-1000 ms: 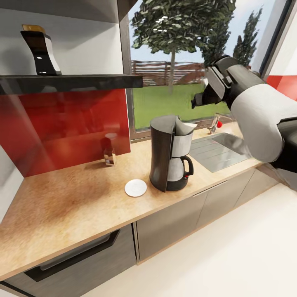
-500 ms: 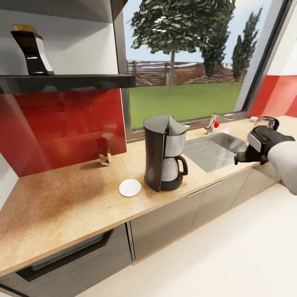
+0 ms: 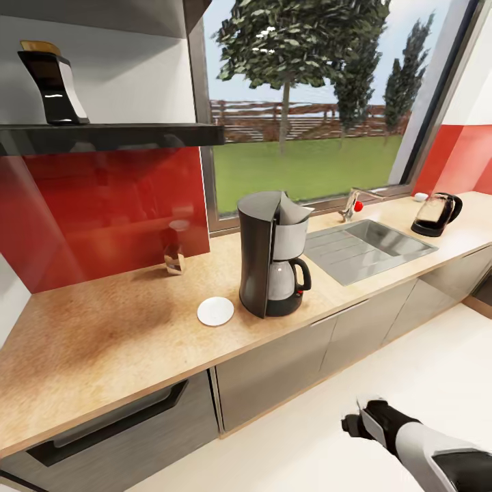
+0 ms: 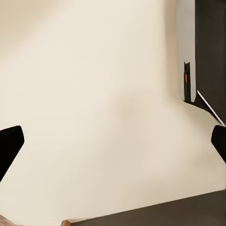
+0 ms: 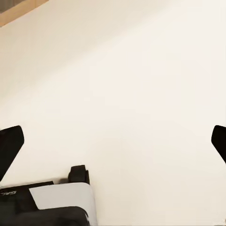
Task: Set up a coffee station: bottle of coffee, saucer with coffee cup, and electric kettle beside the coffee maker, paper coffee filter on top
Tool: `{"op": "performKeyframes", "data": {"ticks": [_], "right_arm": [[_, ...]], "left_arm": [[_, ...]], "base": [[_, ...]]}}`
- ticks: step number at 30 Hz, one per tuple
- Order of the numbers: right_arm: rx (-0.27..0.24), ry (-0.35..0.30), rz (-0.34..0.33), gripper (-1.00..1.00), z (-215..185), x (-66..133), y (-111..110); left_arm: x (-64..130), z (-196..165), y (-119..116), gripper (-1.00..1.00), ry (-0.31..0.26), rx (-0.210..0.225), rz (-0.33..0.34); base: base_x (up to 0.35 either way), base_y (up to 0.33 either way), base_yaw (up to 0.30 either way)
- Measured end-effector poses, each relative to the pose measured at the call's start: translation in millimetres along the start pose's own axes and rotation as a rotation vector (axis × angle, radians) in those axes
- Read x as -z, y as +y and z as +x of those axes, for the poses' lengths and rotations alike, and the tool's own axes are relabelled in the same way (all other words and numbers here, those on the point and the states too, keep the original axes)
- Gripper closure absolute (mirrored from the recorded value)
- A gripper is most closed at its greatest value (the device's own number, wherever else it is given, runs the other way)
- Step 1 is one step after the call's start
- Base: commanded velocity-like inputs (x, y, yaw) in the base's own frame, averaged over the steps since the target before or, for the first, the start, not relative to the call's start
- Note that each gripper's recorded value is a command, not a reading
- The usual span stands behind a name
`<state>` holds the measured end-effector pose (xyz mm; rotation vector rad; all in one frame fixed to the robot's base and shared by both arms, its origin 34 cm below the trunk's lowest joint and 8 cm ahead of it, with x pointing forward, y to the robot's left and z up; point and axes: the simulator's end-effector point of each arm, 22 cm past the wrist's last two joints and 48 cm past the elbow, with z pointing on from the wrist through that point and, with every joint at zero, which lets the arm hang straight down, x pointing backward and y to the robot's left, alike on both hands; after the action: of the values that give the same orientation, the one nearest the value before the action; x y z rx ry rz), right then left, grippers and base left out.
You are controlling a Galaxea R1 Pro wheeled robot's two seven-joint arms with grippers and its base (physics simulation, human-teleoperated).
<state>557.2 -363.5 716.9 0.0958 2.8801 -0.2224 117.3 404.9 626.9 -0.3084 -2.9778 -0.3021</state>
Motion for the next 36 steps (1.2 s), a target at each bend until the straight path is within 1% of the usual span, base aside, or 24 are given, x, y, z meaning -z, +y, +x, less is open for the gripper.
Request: {"op": "performKeyframes", "data": {"ticks": [2,3,4,5,6,7,9,12,14,15,18,19,23,29,36], "right_arm": [[0.005,-0.01,-0.009,-1.0,31,-10.2,7],[0.007,-0.011,-0.014,-1.0,38,-12.2,9],[0.012,-0.008,-0.072,-1.0,67,-18.3,24],[0.017,0.004,-0.113,-1.0,88,-21.1,33],[0.022,0.003,-0.172,-1.0,104,-21.7,46],[0.025,0.005,-0.206,-1.0,115,-21.8,54],[0.032,0.007,-0.249,-1.0,135,-21.6,64],[0.043,0.001,-0.272,-1.0,159,-22.1,70],[0.045,0.0,-0.276,-1.0,166,-22.2,71],[0.055,0.001,-0.283,-1.0,177,-22.0,74],[0.097,0.002,-0.297,-1.0,183,-20.7,84],[0.11,0.002,-0.307,-1.0,184,-19.6,93],[0.122,0.004,-0.346,-1.0,187,-14.4,126],[0.123,0.004,-0.35,-1.0,188,-13.8,129],[0.122,0.004,-0.35,-1.0,188,-13.8,129]], "left_arm": [[0.2,-8,-1,-1.0,-0.036,0.006,0.001],[0.2,-10,-1,-1.0,-0.045,0.007,0.001],[0.6,-16,-1,-1.0,-0.07,0.012,0.001],[0.7,-18,-2,-1.0,-0.078,0.019,0.002],[0.9,-19,-4,-1.0,-0.083,0.034,0.005],[0.9,-20,-5,-1.0,-0.086,0.053,0.007],[1.1,-21,-6,-1.0,-0.092,0.103,0.01],[1.4,-24,-6,-1.0,-0.105,0.178,0.011],[1.6,-26,-6,-1.0,-0.112,0.196,0.011],[2.0,-29,-5,-1.0,-0.128,0.22,0.009],[1.9,-27,-6,-1.0,-0.129,0.23,0.009],[1.7,-24,-6,-1.0,-0.124,0.238,0.01],[1.3,-18,-6,-1.0,-0.108,0.262,0.004],[0.7,-6,-11,-1.0,-0.081,0.263,0.01],[0.6,-5,-11,-1.0,-0.079,0.262,0.012]], "base": [[0.0,0.0,0.0],[0.0,0.0,0.0],[0.0,0.0,0.0],[0.0,0.0,0.0],[0.0,0.0,0.0],[0.0,0.0,0.0],[0.0,0.0,0.0],[0.0,0.0,0.0],[0.0,0.0,0.0],[0.0,0.0,0.0],[0.0,0.0,0.0],[0.0,0.0,0.0],[0.0,0.0,0.0],[0.0,0.0,0.012],[0.0,0.0,0.226]]}}
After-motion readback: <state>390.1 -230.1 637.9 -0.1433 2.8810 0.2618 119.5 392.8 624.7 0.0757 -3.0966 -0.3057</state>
